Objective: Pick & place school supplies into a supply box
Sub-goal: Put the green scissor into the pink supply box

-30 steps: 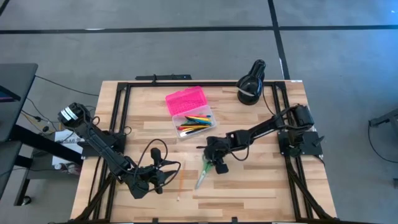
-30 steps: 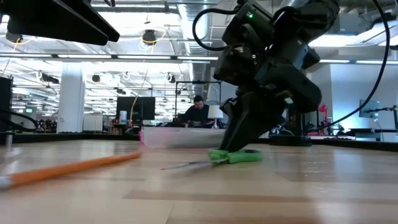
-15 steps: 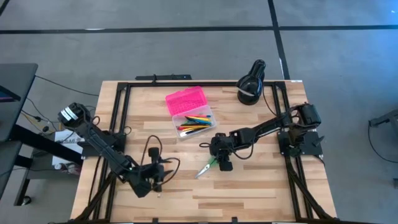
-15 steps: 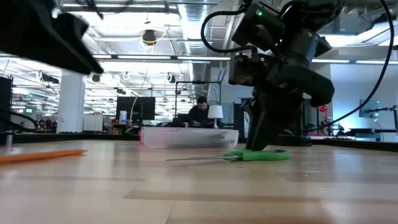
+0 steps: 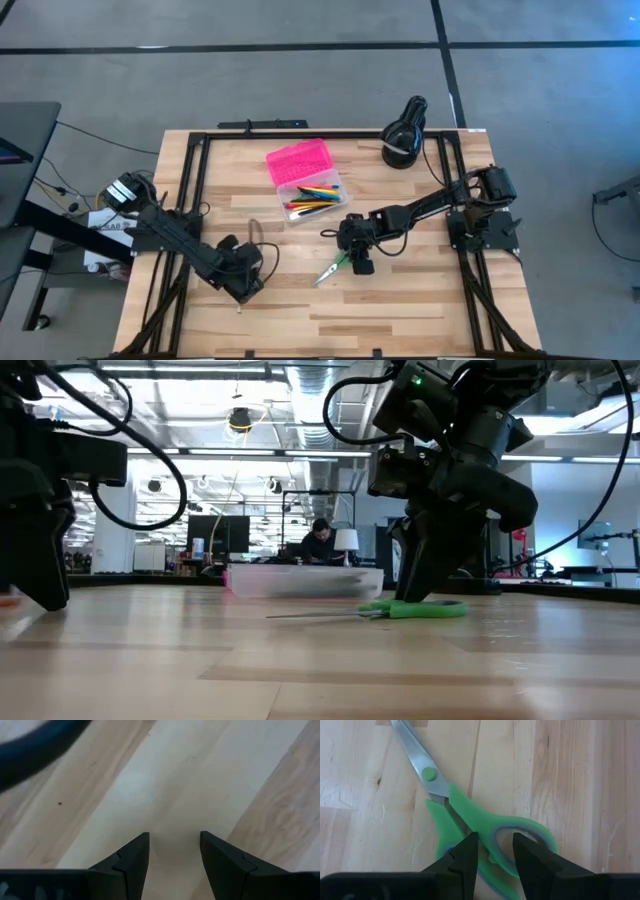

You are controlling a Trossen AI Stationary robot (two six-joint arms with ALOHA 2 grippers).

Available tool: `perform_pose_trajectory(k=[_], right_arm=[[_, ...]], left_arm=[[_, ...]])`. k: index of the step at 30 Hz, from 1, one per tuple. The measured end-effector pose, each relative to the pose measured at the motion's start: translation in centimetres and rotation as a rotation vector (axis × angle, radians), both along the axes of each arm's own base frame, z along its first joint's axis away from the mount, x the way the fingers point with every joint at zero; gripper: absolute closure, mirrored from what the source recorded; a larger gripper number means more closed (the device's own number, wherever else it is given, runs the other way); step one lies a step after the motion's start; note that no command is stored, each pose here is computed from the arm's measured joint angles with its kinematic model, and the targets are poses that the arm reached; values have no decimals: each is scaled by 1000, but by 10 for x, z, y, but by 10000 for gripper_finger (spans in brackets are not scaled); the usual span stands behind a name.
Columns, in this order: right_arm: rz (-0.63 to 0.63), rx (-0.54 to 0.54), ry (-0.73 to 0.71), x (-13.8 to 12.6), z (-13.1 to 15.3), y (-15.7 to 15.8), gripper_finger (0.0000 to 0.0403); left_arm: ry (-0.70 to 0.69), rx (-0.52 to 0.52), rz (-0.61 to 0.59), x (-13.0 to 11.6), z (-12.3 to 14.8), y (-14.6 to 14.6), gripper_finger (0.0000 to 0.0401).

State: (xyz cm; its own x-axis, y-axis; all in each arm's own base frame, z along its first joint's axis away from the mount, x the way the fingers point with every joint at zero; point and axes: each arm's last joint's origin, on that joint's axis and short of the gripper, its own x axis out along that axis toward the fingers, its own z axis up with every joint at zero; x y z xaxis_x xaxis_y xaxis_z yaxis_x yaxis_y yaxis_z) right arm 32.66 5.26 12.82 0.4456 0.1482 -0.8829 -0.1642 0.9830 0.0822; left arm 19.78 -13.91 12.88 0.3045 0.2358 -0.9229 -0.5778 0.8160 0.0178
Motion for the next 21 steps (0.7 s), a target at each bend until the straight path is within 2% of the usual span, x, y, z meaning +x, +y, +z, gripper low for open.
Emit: perform_pose_trajectory(k=[7,11,16,18,21], right_arm=[[5,-1,-9,1,0,0,287],[8,-2,-11,1,0,0,287],[8,-1,-11,1,0,0,287],[8,-1,-11,1,0,0,287],[8,-1,-12,1,0,0,287]], left_arm=[[23,-1,2,0,1,-2,232],[21,62,-115,6,14,-9,232],[111,158,-290,6,37,-20,232],[153,159,-357,4,46,-26,232],[218,98,-416,-2,50,-33,232]])
